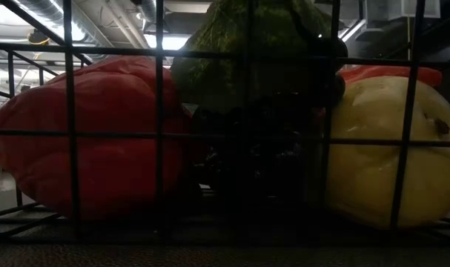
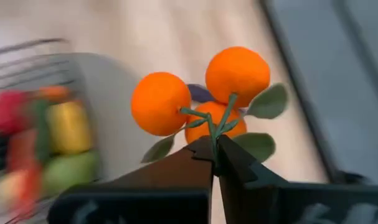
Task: Build produce basket
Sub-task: Put the tangerines into the black wire basket
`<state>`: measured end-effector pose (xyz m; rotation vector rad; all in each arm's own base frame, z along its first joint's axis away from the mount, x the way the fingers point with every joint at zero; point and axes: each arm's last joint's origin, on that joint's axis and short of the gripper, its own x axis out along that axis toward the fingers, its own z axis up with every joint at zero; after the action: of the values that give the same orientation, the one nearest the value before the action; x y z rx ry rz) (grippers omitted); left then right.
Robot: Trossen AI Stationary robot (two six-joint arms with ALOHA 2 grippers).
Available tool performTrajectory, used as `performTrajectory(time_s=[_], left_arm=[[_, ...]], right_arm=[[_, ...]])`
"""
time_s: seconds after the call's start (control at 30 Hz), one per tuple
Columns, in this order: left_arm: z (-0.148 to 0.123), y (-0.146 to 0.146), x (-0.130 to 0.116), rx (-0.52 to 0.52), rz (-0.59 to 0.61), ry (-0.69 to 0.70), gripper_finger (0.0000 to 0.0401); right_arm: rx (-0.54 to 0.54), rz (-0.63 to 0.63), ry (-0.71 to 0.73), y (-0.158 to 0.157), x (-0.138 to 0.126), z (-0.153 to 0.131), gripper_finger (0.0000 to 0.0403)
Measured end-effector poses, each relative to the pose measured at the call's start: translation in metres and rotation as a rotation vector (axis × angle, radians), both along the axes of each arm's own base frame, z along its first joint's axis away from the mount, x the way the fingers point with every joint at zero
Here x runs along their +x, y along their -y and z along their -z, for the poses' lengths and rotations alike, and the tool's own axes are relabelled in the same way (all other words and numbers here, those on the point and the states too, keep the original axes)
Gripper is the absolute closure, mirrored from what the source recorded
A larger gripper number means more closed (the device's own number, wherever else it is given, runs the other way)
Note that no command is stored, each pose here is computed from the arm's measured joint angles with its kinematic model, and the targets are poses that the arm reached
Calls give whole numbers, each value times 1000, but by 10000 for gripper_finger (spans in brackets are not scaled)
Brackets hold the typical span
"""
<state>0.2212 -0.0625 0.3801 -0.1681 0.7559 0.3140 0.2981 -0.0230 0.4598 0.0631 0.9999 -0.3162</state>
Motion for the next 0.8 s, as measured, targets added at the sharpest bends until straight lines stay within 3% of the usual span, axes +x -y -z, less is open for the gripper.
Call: performTrajectory(time_s=[0.13,0.37,0.6,0.8], left_arm=[[-8,5,-12,34,-7,60,172],[-11,9,-17,112,-53,103,172],[-12,8,-17,114,-94,121,172],[-16,6,-24,88,-111,149,172]], right_arm=[[126,-158,75,-33,-25,-18,403],[175,-284,86,-92,-39,-22,403],[118,-352,25,-133,-22,-2,403],[121,-470,4,-157,9,20,403]])
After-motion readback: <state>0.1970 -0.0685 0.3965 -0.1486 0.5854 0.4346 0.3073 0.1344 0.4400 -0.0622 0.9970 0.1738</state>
